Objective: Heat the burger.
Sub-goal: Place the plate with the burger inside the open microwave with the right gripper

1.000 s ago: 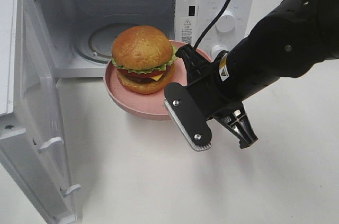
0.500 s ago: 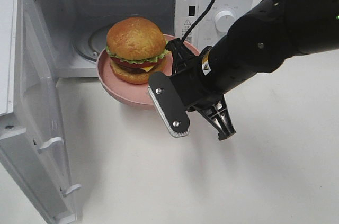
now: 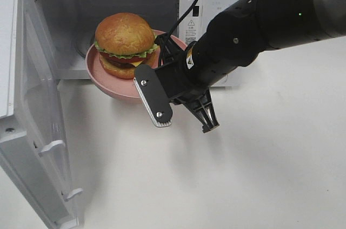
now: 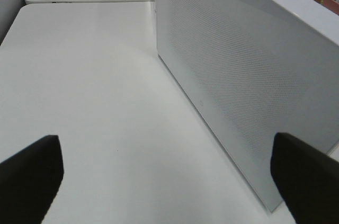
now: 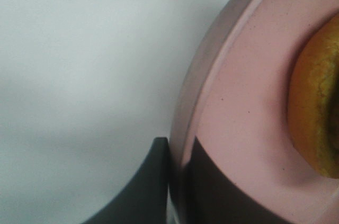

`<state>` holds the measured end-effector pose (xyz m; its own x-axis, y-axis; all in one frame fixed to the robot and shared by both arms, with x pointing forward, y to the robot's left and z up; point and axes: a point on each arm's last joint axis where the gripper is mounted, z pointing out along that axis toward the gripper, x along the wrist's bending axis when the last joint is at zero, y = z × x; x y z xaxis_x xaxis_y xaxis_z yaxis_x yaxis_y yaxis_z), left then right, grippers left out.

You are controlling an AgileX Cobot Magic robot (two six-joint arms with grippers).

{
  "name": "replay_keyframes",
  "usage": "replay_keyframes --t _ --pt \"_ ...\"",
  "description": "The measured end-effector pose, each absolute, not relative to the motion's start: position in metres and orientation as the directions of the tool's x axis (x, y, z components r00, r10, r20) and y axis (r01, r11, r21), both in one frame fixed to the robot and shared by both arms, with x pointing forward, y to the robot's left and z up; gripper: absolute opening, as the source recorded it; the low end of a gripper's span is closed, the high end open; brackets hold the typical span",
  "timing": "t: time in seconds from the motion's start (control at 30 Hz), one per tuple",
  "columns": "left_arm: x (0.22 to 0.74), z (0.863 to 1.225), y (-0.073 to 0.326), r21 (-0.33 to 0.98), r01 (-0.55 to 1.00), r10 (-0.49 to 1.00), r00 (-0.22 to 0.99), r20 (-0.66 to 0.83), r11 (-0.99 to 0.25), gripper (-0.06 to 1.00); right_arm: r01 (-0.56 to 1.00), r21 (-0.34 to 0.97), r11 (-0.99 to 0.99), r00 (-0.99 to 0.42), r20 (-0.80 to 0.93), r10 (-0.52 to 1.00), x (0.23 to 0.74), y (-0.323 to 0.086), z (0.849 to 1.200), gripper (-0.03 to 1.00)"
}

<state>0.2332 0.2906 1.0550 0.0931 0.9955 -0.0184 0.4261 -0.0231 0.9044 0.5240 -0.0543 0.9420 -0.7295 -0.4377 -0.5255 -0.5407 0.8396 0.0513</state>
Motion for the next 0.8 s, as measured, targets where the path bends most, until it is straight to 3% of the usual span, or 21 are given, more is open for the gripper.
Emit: replay_keyframes --t 0.8 --pt "0.233 1.055 0.291 0.904 0.426 0.995 0.093 -0.018 -0.023 0.99 -0.441 0.071 0.895 -0.78 -0.524 -0.343 0.575 -0.014 0.929 0.04"
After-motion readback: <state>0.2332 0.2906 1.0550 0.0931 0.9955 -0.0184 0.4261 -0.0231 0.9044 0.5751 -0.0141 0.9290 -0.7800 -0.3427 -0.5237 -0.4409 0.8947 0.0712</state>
